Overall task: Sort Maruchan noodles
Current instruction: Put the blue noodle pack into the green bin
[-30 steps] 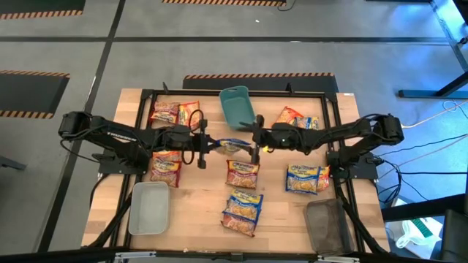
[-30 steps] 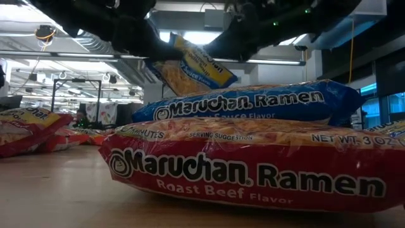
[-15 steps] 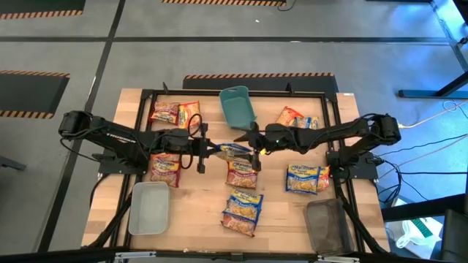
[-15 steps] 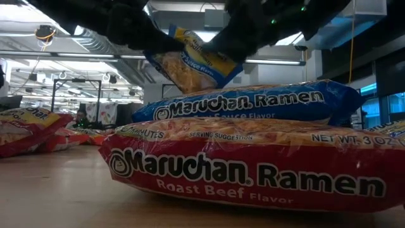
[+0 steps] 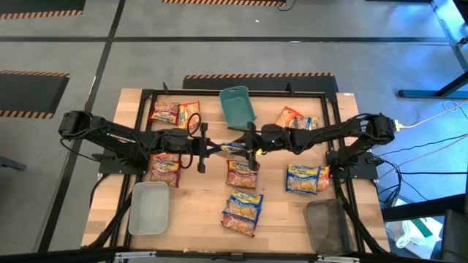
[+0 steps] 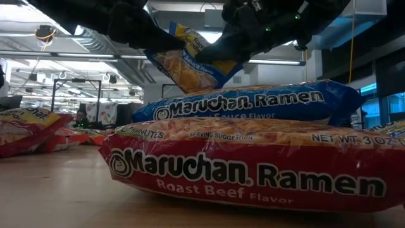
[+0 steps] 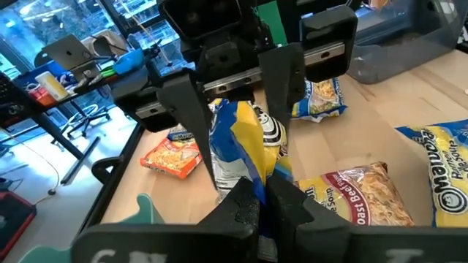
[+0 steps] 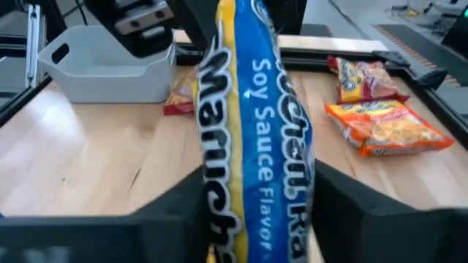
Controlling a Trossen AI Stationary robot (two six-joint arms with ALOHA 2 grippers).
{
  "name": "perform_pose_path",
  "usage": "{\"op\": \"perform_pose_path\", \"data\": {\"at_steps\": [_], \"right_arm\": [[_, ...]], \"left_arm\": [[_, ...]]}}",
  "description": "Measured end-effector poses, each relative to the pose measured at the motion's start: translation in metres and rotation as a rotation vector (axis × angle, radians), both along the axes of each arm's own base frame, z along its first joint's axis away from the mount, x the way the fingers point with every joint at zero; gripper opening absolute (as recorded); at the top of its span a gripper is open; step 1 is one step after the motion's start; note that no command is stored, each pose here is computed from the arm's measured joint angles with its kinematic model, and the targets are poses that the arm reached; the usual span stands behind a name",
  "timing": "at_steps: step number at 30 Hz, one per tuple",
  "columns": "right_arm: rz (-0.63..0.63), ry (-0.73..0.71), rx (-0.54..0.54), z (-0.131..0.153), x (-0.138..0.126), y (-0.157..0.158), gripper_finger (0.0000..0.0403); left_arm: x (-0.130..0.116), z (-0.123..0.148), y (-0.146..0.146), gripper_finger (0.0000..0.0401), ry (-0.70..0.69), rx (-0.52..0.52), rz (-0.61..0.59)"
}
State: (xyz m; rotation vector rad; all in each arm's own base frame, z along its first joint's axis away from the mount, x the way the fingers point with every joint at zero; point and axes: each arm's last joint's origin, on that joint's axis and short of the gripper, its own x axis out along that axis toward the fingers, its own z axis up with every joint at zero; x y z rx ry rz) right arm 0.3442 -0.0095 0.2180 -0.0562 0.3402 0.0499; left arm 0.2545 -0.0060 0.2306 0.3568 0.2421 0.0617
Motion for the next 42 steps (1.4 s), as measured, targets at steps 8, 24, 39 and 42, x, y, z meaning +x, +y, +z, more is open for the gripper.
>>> {"op": "perform_pose_path", "data": {"at_steps": [8, 24, 39, 42], "right_arm": [[-0.002, 0.005, -0.04, -0.001, 0.0, 0.0, 0.0081], [-0.112, -0.006, -0.168, 0.013, -0.008, -0.006, 0.0083], [-0.328, 0.15, -0.396, 0.057, -0.013, -0.084, 0.0087], [-0.321, 0.18, -0.438, 0.067, -0.014, -0.104, 0.0086]], "left_arm": [[0.0, 0.0, 0.0, 0.0028, -0.005, -0.074, 0.017], [-0.047, 0.023, 0.008, 0.0131, 0.055, -0.173, 0.232], [-0.062, -0.034, 0.007, 0.0129, -0.101, -0.322, 0.213], [-0.063, -0.041, 0.008, 0.0129, -0.113, -0.338, 0.258]]}}
